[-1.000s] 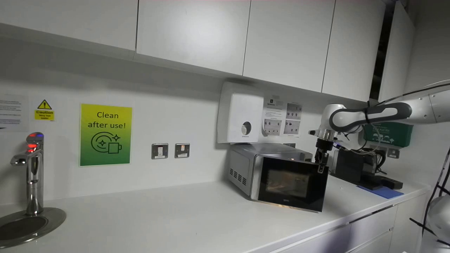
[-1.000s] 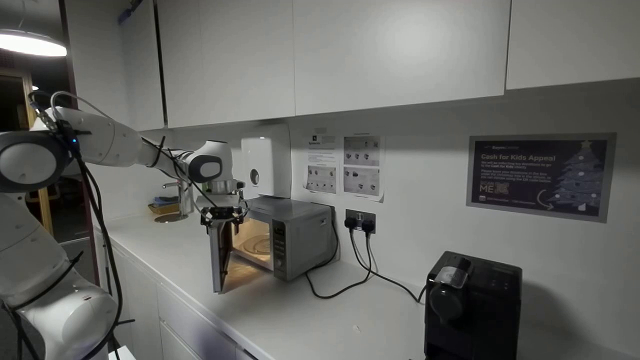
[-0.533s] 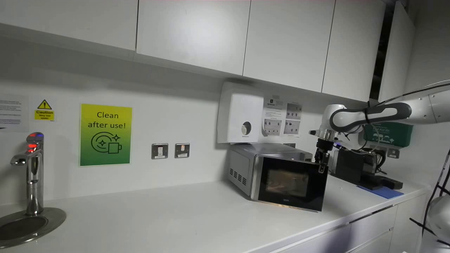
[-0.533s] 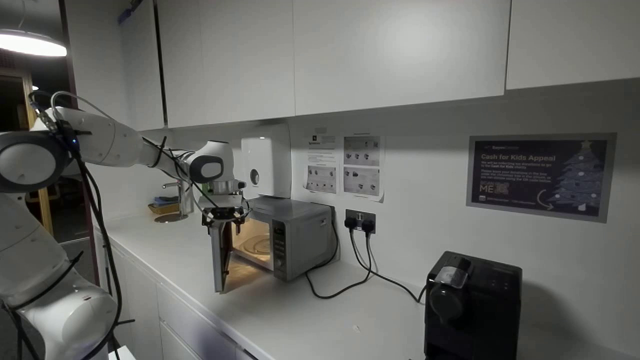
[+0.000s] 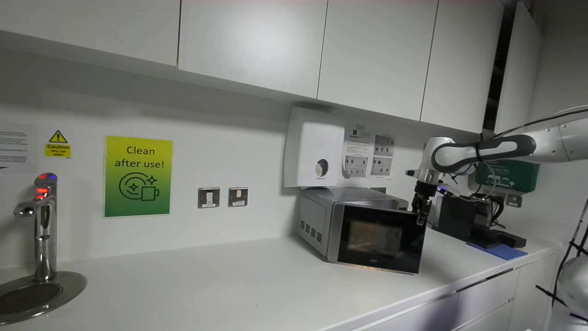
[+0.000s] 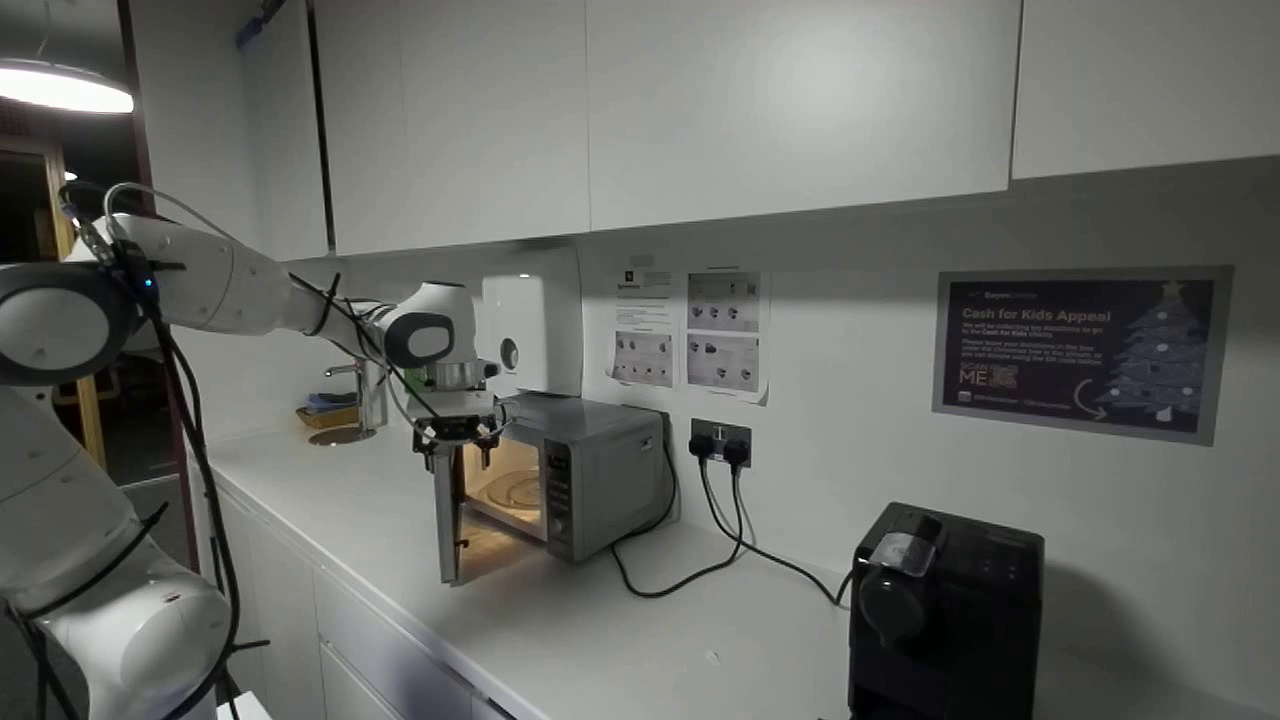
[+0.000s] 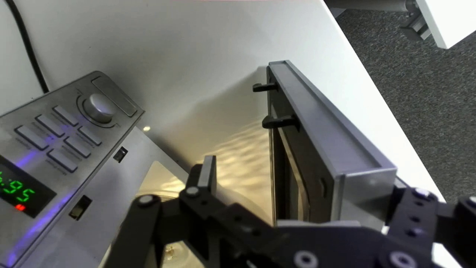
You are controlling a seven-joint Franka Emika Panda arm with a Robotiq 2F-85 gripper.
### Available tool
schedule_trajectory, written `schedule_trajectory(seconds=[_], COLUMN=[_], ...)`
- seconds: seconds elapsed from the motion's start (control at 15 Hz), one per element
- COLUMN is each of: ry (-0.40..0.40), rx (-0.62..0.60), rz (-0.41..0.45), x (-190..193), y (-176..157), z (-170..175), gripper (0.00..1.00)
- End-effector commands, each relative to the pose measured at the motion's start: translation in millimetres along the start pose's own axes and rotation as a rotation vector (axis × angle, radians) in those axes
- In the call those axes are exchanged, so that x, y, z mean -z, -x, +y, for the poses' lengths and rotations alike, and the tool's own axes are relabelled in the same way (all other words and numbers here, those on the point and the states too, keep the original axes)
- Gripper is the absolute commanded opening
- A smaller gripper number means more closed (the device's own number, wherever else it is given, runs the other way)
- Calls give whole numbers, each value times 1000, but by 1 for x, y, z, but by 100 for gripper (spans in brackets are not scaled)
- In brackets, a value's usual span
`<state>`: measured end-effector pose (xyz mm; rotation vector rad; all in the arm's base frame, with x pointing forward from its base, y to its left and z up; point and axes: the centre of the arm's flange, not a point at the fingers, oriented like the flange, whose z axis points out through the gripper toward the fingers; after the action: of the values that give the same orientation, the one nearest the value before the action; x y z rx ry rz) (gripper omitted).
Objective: Close the microwave door
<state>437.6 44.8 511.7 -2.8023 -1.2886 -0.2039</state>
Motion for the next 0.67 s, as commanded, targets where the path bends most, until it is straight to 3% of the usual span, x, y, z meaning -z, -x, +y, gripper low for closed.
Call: schedule_trajectory(seconds=[0.0, 0.6], ry=[41, 63], rx=[30, 68], rz=[23, 48], x=[-2, -10], y=[8, 3], z=[11, 26], gripper=[100, 100])
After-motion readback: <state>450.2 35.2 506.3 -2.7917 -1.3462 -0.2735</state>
